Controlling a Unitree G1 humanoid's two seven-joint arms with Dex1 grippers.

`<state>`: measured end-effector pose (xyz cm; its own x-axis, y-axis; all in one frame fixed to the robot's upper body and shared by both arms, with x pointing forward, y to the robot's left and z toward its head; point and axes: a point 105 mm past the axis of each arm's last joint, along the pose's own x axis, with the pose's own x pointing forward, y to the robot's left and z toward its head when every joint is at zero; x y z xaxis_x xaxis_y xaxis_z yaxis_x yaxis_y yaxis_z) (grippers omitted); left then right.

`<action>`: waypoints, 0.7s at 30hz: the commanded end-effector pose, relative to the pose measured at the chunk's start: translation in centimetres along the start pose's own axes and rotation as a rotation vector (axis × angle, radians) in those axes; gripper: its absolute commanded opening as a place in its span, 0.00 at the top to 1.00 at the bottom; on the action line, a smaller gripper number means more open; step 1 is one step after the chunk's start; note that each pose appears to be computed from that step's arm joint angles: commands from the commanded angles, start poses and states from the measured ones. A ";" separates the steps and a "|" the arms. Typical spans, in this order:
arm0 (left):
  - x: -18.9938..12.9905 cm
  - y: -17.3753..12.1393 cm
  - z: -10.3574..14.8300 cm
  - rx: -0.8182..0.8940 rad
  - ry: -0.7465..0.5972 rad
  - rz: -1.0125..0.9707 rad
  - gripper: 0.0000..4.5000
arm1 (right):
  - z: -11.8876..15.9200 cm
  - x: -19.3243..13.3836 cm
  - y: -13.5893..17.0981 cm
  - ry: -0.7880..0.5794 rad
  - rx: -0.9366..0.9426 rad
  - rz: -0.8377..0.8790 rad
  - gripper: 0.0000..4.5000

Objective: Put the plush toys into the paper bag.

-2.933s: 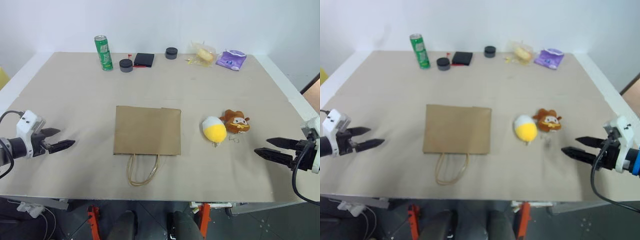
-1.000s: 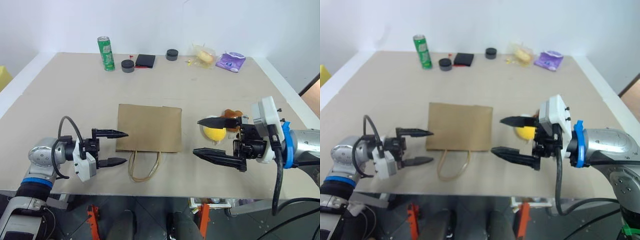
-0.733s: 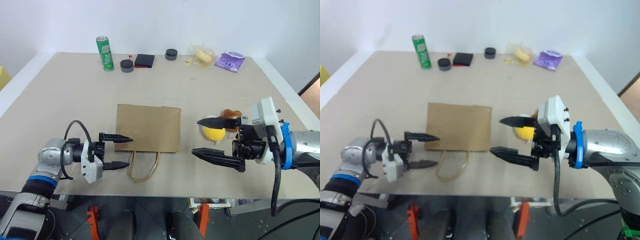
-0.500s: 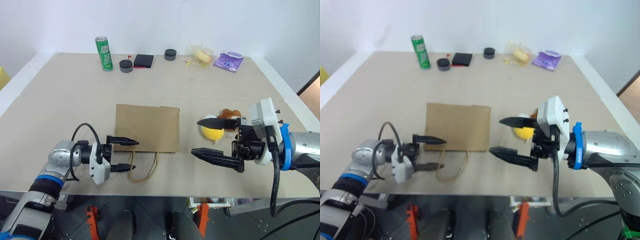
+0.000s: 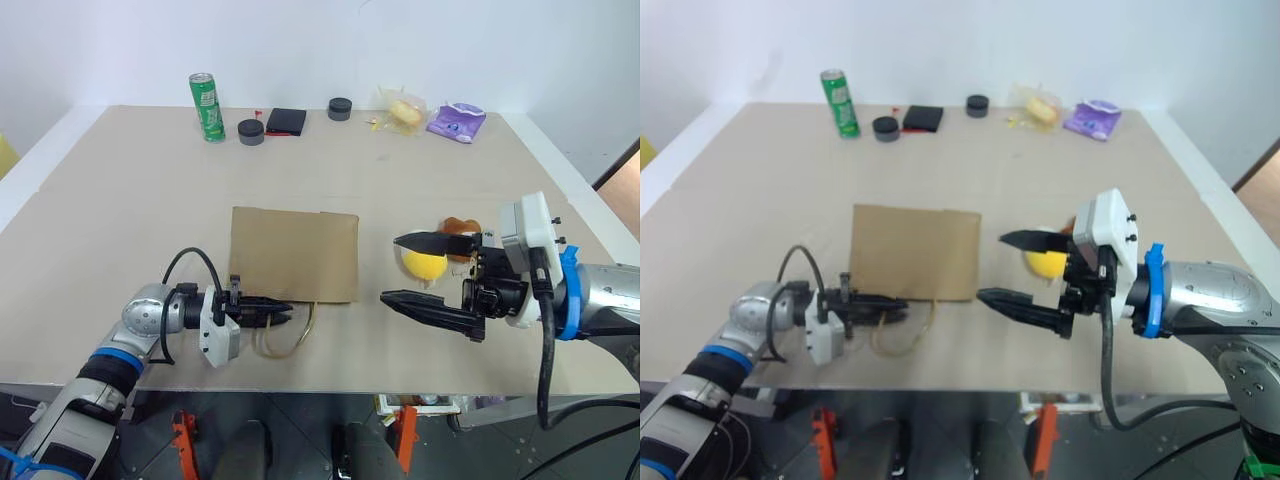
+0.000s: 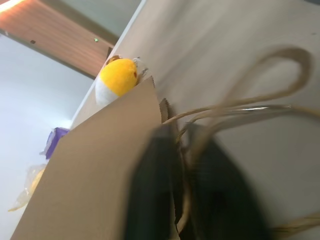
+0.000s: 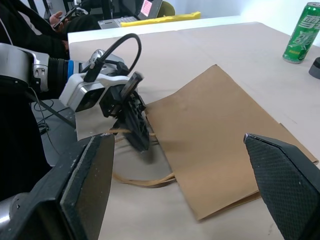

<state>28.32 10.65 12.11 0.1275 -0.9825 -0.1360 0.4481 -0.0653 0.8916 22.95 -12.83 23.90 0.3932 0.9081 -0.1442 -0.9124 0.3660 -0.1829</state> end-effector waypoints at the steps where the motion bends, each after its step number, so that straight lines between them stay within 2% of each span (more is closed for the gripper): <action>1: 0.4 2.5 0.3 -0.033 -0.021 0.112 1.00 | 0.4 0.0 0.2 -0.030 -0.017 -0.029 0.00; 3: 0.5 3.6 0.2 -0.077 -0.023 0.166 1.00 | -0.2 0.1 0.1 -0.034 0.008 -0.052 0.00; 4: 0.5 4.3 0.3 -0.096 -0.026 0.197 1.00 | -0.5 0.2 0.1 -0.037 0.021 -0.070 0.12; 5: 0.6 4.9 0.4 -0.110 -0.030 0.221 1.00 | -1.0 0.4 0.0 -0.039 0.038 -0.085 0.17; 7: 0.8 6.0 0.7 -0.127 -0.040 0.257 1.00 | -1.8 0.9 0.1 -0.049 0.069 -0.116 0.41; 8: 0.8 6.6 1.0 -0.127 -0.050 0.273 1.00 | -2.3 1.4 -0.1 -0.060 0.090 -0.143 0.49; 12: 1.1 8.5 2.1 -0.146 -0.087 0.333 1.00 | -4.1 3.1 -1.0 -0.090 0.143 -0.239 0.95; 13: 1.2 8.8 2.3 -0.151 -0.093 0.339 1.00 | -4.8 3.7 -1.3 -0.092 0.159 -0.261 0.99; 21: 1.4 9.9 3.1 -0.213 -0.118 0.394 1.00 | -8.2 8.8 -4.0 -0.142 0.256 -0.389 0.99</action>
<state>30.55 7.88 20.50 0.2343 -0.9506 0.2034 0.5877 0.3052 0.7493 30.36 -8.28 15.17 0.6923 0.7216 -0.0006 -0.7193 0.6902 0.0790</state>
